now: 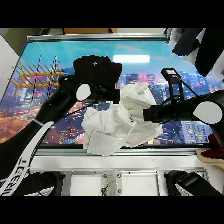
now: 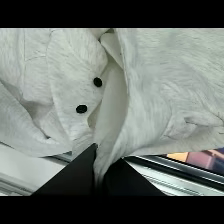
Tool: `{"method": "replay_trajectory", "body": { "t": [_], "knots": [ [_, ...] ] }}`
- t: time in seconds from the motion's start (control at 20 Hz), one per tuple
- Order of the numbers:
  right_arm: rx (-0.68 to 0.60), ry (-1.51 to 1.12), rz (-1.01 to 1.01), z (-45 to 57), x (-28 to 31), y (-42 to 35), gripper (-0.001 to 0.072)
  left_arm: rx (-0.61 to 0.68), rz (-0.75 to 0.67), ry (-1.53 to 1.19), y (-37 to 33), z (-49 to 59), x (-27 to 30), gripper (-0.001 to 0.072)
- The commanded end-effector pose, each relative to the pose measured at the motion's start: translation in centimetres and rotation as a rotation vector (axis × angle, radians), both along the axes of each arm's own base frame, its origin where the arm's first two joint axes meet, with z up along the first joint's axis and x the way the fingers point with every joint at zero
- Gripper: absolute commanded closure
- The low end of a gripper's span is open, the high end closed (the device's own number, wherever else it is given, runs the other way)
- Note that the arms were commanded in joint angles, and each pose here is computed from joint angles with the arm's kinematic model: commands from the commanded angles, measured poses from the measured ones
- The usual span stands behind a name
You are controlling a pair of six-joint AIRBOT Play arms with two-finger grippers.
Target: Fold the clothes and pants, and hang the long-sleeved shirts on hangers.
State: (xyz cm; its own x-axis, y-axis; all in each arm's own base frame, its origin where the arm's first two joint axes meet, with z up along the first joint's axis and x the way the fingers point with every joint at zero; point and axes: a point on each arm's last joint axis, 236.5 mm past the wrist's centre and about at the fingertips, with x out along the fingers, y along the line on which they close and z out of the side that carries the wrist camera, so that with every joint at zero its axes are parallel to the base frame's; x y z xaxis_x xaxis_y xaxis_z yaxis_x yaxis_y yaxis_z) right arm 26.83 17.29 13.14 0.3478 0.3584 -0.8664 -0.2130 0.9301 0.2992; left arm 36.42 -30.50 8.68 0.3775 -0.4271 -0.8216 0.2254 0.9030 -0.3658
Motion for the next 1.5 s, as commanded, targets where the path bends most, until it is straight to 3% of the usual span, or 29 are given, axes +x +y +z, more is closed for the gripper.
{"method": "replay_trajectory", "body": {
  "t": [0.0, 0.5, 0.55, 0.65, 0.85, 1.1, 1.25, 1.45],
  "knots": [
    [0.021, -0.006, 0.009, -0.1, -0.1, 1.1, 0.0698, -0.006, 0.009, 0.077, -1.9, -3.7, 1.9, 0.0025],
    [0.021, -0.012, 0.005, -0.1, 0.1, 1.0, 0.0698, 0.185, -0.077, 0.224, -3.8, -11.8, 2.5, 0.0026],
    [0.021, -0.012, 0.005, -0.1, 0.1, 1.0, 0.0697, 0.192, -0.079, 0.234, -3.8, -12.1, 2.4, 0.0135],
    [-0.004, -0.024, -0.001, -0.2, 0.4, 0.5, 0.0698, 0.215, -0.086, 0.243, -3.3, -12.3, 2.1, 0.0697],
    [-0.101, -0.055, -0.042, -1.0, 1.6, -2.1, 0.0698, 0.364, -0.096, 0.172, 1.7, -8.4, 2.5, 0.0691],
    [-0.161, 0.112, -0.087, -8.2, -1.0, -3.5, 0.0698, 0.328, -0.150, 0.071, 3.4, -4.5, -2.5, 0.0691],
    [-0.120, 0.135, -0.093, -9.9, -1.5, -2.7, 0.0698, 0.345, -0.188, 0.102, 4.8, -5.9, -6.8, 0.0691],
    [-0.094, 0.108, -0.097, -9.5, -0.9, -2.2, 0.0697, 0.306, -0.207, 0.054, 4.4, -5.4, -8.5, 0.0691]
  ]
}}
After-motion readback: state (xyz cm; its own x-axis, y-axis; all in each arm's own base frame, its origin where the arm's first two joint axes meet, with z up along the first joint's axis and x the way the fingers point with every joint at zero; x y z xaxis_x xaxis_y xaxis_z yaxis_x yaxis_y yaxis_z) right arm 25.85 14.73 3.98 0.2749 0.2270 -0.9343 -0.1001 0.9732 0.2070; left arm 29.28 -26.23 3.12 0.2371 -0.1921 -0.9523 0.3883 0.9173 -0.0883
